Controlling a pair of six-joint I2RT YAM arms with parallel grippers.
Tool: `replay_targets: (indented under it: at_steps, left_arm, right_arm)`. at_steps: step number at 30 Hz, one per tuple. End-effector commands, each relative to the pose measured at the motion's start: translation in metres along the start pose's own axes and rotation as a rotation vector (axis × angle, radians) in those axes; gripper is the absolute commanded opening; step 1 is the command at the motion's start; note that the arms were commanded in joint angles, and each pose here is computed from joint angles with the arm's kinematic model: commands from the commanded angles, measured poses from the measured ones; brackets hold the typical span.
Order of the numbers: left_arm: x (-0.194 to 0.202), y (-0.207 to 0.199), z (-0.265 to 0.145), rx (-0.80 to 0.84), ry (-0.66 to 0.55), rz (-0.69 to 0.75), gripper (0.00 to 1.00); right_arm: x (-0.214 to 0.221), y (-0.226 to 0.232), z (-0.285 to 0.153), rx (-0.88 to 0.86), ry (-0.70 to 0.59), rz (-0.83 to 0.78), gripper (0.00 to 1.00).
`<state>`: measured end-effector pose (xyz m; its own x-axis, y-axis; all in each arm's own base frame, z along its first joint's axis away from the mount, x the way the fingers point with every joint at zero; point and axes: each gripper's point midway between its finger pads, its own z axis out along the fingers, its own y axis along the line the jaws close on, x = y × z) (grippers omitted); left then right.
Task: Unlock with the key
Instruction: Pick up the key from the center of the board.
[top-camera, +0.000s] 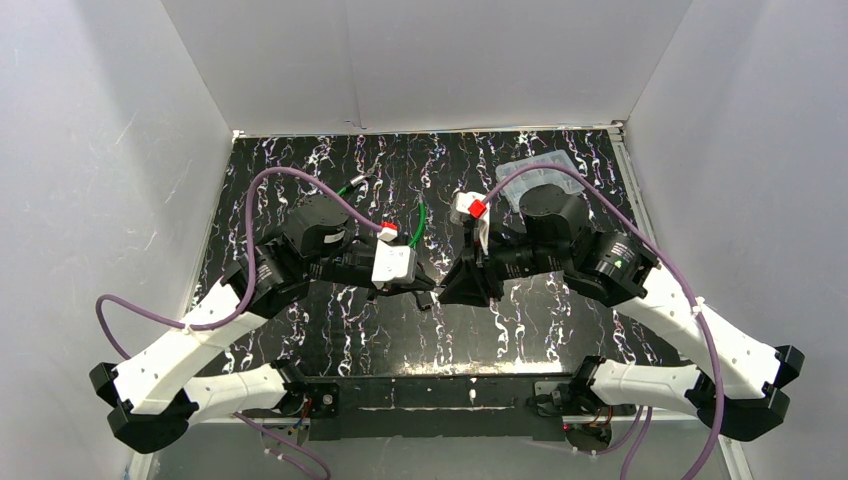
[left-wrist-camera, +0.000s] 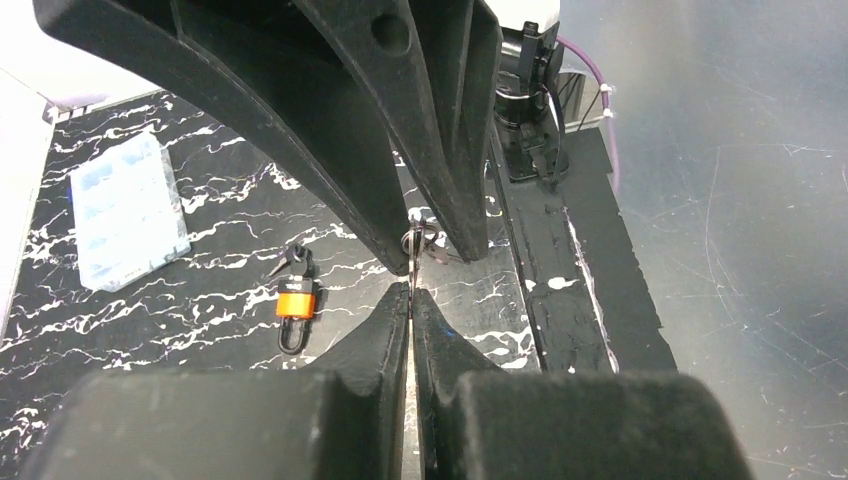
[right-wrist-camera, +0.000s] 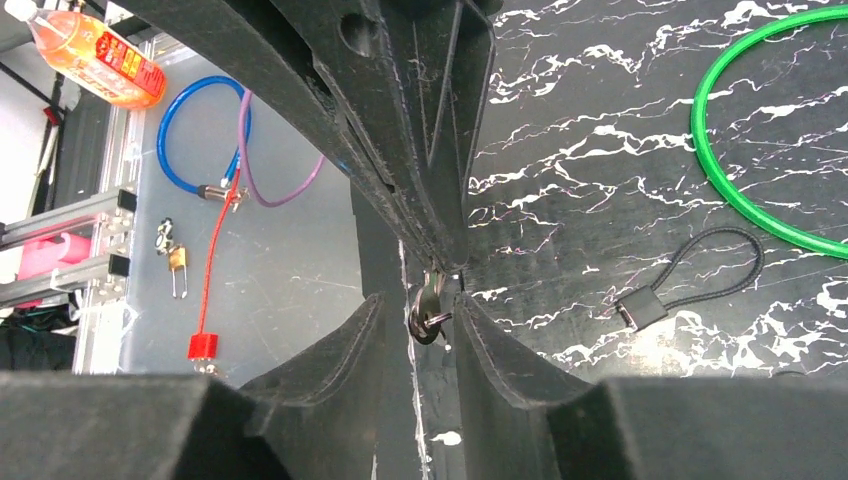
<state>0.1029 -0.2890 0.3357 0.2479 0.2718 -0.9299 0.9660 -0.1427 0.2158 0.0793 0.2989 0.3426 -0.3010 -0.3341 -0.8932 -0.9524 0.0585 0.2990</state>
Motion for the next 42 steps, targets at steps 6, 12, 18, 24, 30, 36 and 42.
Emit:
replay_targets:
  at_steps: [6, 12, 18, 24, 30, 36, 42]
  left_arm:
    - [-0.017, 0.0, -0.005, 0.002, -0.027, 0.041, 0.0]
    - [-0.019, 0.0, -0.005, 0.002, -0.032, 0.042, 0.0]
    - [-0.022, 0.006, -0.007, -0.027, -0.033, 0.054, 0.37]
    - [-0.027, 0.029, -0.015, -0.156, -0.009, 0.079, 0.98]
    - [-0.028, 0.04, -0.021, -0.259, -0.036, -0.004, 0.98]
    - [-0.03, 0.03, -0.008, -0.208, -0.102, -0.216, 0.79]
    - [-0.045, 0.034, 0.001, -0.175, -0.17, -0.309, 0.53]
  right_arm:
    - [-0.012, 0.012, -0.002, -0.033, -0.018, -0.02, 0.05]
    - [-0.02, 0.005, -0.004, 0.02, -0.08, -0.019, 0.01]
    - [-0.026, 0.0, -0.006, 0.051, -0.229, -0.014, 0.01]
    - [-0.034, -0.002, -0.018, 0.093, -0.412, -0.001, 0.01]
    - [-0.061, -0.011, -0.051, 0.191, -0.69, 0.031, 0.01]
    - [-0.088, -0.007, -0.076, 0.189, -0.904, 0.032, 0.01]
    - [-0.098, 0.001, -0.078, 0.15, -0.918, 0.017, 0.01]
